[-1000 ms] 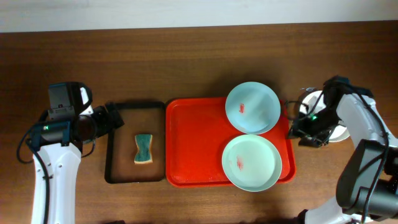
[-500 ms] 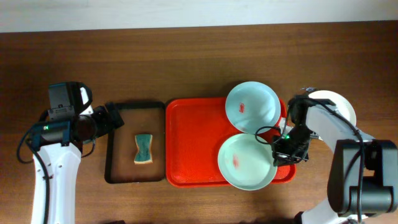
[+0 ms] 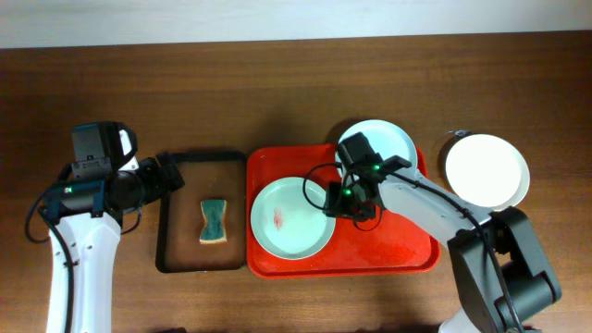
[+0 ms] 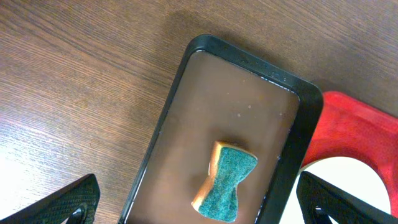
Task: Clean dirty plates on tray and stack at the side
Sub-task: 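Move right gripper to the lower pale blue plate and grip its rim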
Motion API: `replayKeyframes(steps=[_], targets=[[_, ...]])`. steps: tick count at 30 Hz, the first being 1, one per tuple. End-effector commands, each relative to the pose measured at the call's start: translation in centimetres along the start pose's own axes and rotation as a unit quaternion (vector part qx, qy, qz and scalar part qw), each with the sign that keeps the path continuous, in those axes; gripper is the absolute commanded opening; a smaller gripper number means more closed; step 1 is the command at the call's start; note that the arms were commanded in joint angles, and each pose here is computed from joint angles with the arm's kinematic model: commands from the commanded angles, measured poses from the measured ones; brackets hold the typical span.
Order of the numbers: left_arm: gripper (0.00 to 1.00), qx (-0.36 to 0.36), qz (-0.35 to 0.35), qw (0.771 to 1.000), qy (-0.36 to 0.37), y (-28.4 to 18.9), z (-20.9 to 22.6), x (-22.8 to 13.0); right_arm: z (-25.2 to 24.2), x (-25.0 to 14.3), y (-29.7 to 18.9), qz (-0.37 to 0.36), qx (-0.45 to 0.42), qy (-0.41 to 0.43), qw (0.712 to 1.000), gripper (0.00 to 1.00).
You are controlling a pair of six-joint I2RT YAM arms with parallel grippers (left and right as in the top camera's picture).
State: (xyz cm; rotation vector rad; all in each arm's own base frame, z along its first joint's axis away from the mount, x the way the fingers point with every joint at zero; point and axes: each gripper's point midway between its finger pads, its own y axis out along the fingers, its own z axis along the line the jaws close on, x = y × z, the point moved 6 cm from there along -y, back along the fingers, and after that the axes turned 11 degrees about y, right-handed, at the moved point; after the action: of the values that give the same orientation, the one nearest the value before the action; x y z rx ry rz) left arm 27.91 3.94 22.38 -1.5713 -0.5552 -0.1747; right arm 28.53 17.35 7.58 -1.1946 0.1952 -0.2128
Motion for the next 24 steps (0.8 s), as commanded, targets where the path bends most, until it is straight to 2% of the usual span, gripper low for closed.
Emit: replayKeyframes(steps=[1, 3, 4, 5, 6, 7, 8, 9, 12, 14, 21, 24], targets=[[0.99, -0.004, -0.011, 1.0, -0.005, -0.5, 0.0, 0.3, 1.5, 1.7, -3.8, -0.049, -0.035, -0.023, 0.998, 0.46], [0.99, -0.004, -0.011, 1.0, -0.005, -0.5, 0.0, 0.3, 1.4, 1.9, -6.5, -0.073, -0.07, -0.021, 0.995, 0.47], [0.99, -0.004, -0.011, 1.0, -0.005, -0.5, 0.0, 0.3, 1.7, 1.8, -7.3, -0.08, -0.063, -0.023, 0.994, 0.88], [0.99, -0.004, -0.011, 1.0, -0.005, -0.5, 0.0, 0.3, 1.8, 1.9, -7.2, -0.081, -0.06, -0.024, 0.995, 0.98], [0.99, -0.004, -0.011, 1.0, -0.005, -0.5, 0.0, 0.3, 1.8, 2.0, -7.1, -0.081, -0.061, -0.028, 0.994, 0.99], [0.99, -0.004, -0.011, 1.0, -0.005, -0.5, 0.0, 0.3, 1.8, 1.9, -7.1, -0.079, -0.062, -0.028, 0.995, 0.66], [0.99, -0.004, -0.011, 1.0, -0.005, -0.5, 0.0, 0.3, 2.2, 1.4, -6.9, -0.075, -0.066, -0.054, 0.994, 0.26], [0.99, -0.004, -0.011, 1.0, -0.005, -0.5, 0.0, 0.3, 2.8, 0.8, -6.6, -0.07, -0.067, -0.093, 0.991, 0.16], [0.99, -0.004, -0.011, 1.0, -0.005, -0.5, 0.0, 0.3, 3.6, -0.3, -5.6, -0.088, -0.107, -0.134, 0.981, 0.25], [0.99, -0.004, -0.011, 1.0, -0.005, -0.5, 0.0, 0.3, 3.6, -0.4, -4.9, -0.081, -0.113, -0.137, 0.981, 0.27], [0.99, -0.004, -0.011, 1.0, -0.005, -0.5, 0.0, 0.3, 2.3, 0.1, -0.1, -0.036, -0.153, -0.128, 0.979, 0.27], [0.99, -0.004, -0.011, 1.0, -0.005, -0.5, 0.0, 0.3, 2.1, 0.2, 0.6, -0.033, -0.157, -0.116, 0.98, 0.22]])
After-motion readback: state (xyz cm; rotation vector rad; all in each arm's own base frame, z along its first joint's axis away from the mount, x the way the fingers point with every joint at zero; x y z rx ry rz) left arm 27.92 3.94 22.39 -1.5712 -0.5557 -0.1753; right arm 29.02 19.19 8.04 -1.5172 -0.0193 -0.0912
